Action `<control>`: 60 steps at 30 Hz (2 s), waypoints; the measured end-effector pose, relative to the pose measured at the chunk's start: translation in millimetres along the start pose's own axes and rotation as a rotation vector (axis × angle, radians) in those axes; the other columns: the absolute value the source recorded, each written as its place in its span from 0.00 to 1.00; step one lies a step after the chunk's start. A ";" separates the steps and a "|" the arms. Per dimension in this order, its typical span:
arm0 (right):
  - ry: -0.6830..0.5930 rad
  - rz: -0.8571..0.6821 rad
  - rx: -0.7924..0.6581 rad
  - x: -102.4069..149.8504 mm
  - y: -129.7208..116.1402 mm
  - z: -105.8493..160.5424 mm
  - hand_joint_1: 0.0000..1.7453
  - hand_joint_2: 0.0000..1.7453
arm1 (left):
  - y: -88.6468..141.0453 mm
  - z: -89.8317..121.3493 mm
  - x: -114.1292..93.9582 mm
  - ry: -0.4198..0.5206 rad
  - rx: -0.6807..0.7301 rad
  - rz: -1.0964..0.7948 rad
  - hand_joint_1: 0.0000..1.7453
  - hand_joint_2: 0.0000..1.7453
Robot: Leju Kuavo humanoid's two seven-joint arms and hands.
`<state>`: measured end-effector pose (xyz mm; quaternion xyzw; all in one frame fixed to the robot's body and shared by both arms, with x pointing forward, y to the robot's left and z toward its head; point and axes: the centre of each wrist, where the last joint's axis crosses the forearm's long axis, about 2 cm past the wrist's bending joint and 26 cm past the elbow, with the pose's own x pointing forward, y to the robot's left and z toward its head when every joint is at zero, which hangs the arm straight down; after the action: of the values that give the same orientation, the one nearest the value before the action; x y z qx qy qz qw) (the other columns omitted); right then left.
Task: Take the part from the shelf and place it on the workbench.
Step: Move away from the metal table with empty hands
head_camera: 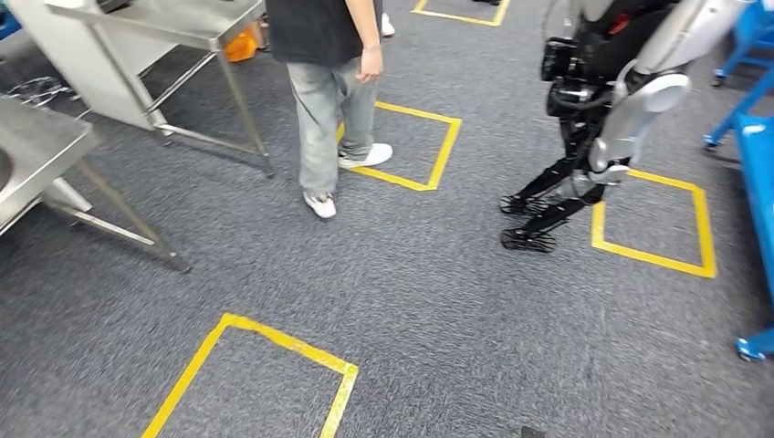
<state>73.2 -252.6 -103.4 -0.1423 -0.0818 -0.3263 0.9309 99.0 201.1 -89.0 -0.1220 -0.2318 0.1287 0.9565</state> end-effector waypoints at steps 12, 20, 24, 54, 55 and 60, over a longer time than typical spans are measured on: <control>-0.001 0.005 0.005 -1.5 1.5 0.9 0.00 0.00 | 0.6 0.8 -2.6 0.007 0.002 0.001 0.00 0.00; -0.012 0.015 0.010 -2.0 2.0 1.1 0.00 0.00 | 1.1 0.5 -1.6 0.006 0.007 0.004 0.00 0.00; -0.013 0.018 0.009 -2.4 1.0 0.8 0.00 0.00 | 0.9 -0.1 0.7 0.001 0.005 0.003 0.00 0.00; -0.016 0.045 0.033 -6.1 4.2 2.7 0.00 0.00 | 3.2 1.0 -2.7 0.008 0.015 0.008 0.00 0.00; -0.015 0.044 0.033 -5.7 4.6 2.7 0.00 0.00 | 3.2 1.0 -2.7 0.008 0.014 0.008 0.00 0.00; -0.018 0.050 0.033 -6.1 4.7 2.9 0.00 0.00 | 3.4 1.5 -4.2 0.011 0.010 0.008 0.00 0.00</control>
<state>71.3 -244.6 -103.1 -0.1320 -0.0919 -0.3001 0.9403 94.0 203.3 -90.5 -0.1186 -0.2254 0.1328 0.9579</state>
